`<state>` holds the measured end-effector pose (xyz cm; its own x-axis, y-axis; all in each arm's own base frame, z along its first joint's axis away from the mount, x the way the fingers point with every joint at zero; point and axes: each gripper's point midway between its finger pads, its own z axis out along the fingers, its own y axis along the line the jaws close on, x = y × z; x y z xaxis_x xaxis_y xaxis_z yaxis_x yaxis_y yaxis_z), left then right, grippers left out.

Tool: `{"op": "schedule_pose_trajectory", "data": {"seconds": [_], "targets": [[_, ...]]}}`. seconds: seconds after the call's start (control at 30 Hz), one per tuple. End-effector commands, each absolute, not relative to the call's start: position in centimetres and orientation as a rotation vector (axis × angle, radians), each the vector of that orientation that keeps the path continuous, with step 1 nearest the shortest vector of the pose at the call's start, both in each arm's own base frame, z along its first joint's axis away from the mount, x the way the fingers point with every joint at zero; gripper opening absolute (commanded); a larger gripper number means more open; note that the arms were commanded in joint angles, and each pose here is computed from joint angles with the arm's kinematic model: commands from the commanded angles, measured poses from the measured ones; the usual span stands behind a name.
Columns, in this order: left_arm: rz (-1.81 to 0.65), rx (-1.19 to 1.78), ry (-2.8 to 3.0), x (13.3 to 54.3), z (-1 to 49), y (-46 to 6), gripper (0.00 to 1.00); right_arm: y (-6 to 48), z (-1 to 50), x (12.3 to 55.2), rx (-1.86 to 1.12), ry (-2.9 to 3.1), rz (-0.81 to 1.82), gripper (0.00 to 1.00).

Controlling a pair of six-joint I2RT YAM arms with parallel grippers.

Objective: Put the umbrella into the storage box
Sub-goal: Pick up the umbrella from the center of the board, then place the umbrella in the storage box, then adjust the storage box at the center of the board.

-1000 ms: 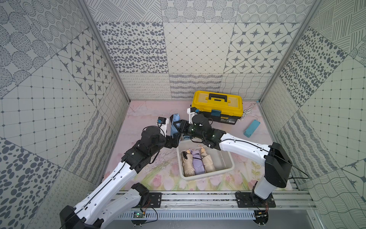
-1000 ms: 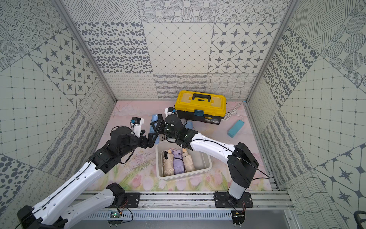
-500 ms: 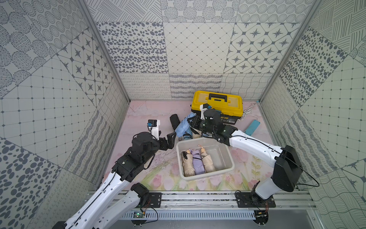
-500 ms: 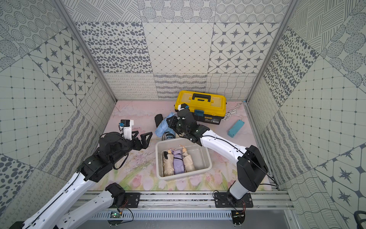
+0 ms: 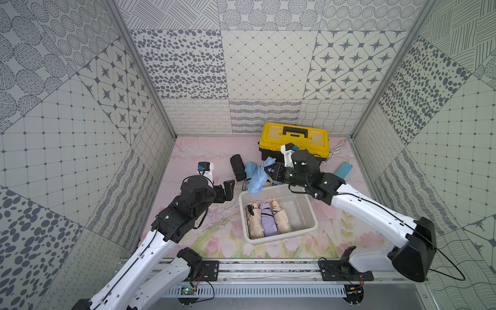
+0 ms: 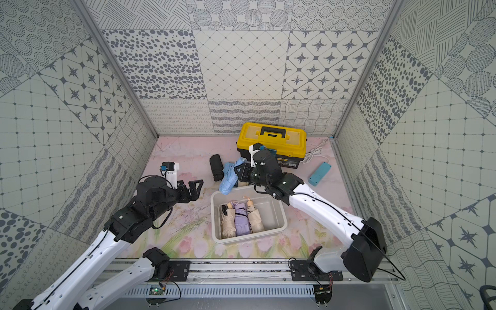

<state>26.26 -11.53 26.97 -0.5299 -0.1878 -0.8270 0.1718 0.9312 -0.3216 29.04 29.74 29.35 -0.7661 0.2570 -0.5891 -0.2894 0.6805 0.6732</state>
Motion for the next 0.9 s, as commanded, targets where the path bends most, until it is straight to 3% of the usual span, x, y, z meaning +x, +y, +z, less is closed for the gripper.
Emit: {"op": "schedule_pose_trajectory", "data": {"seconds": [0.0, 0.33, 0.87], "targets": [[-0.565, -0.024, 2.242, 24.6, 25.2, -12.8, 0.99, 27.0, 31.3, 26.1, -0.144, 2.255, 0.961, 0.05], [-0.823, -0.382, 2.661, 21.8, 20.3, -14.9, 0.86, 19.5, 28.7, 21.5, -0.208, 2.552, 0.498, 0.05], [-1.086, -0.366, 2.873, 19.8, 16.4, -18.5, 0.75, 20.7, 21.5, 22.4, -0.465, 2.744, 0.058, 0.07]]}}
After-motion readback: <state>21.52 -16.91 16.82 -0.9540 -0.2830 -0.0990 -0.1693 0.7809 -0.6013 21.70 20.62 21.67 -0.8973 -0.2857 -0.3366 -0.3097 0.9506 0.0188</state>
